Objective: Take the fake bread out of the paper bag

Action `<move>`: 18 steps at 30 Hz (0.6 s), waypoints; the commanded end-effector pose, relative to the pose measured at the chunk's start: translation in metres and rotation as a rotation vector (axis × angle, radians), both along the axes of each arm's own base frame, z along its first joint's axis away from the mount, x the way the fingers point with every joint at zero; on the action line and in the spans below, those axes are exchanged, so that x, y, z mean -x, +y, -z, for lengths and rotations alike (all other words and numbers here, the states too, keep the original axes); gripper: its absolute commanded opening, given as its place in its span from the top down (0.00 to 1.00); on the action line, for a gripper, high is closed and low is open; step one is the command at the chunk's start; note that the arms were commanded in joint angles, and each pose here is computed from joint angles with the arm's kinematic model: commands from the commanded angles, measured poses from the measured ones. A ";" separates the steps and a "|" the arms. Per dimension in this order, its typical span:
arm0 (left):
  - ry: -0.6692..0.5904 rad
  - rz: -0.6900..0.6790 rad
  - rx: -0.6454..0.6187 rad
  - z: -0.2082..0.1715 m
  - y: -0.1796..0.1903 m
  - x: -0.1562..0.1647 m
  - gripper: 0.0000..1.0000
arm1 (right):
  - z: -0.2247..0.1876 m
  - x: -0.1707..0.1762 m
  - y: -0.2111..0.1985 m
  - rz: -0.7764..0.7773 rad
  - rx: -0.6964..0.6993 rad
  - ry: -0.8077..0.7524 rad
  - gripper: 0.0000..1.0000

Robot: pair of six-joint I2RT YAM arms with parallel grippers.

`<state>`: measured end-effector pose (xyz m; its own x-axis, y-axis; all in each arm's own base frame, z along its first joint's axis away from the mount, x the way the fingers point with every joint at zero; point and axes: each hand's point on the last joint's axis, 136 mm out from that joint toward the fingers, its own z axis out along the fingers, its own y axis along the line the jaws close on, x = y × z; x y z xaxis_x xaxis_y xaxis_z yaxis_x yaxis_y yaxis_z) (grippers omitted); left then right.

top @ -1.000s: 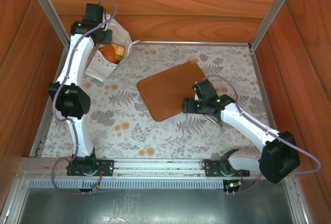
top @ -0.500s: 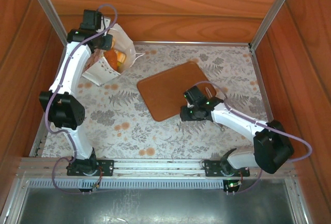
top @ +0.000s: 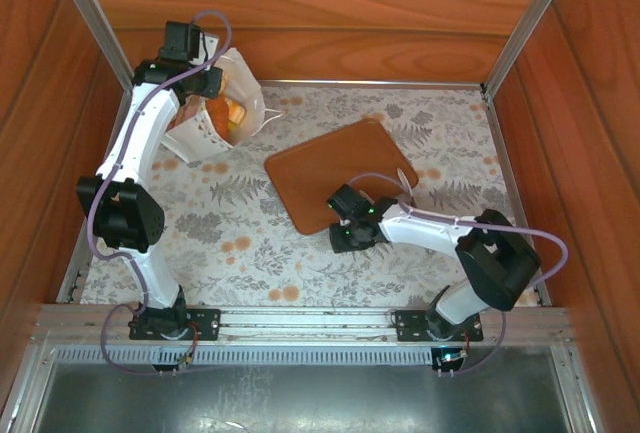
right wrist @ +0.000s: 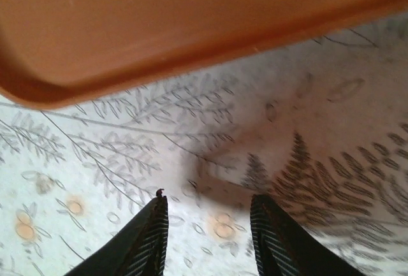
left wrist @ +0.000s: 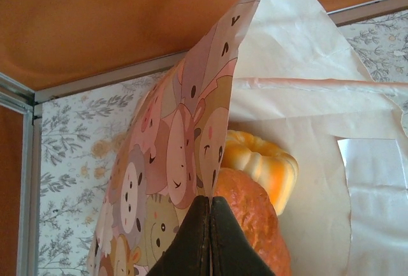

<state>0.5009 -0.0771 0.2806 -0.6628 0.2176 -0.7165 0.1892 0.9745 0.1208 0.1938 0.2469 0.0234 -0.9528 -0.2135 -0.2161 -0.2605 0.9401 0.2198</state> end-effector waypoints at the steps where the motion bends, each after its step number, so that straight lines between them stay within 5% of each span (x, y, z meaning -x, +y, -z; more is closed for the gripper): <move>1: -0.060 0.018 0.019 -0.018 -0.006 0.000 1.00 | -0.002 -0.008 0.017 0.008 -0.022 -0.004 0.62; 18: -0.072 0.044 0.063 -0.020 -0.014 0.007 1.00 | 0.001 -0.076 0.036 0.130 0.027 -0.151 0.65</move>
<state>0.4965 -0.0835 0.2788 -0.6495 0.2160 -0.7290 0.2138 0.9720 0.0976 0.2455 0.2804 0.0171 -0.9450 -0.1481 -0.2918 -0.2045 0.9634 0.1733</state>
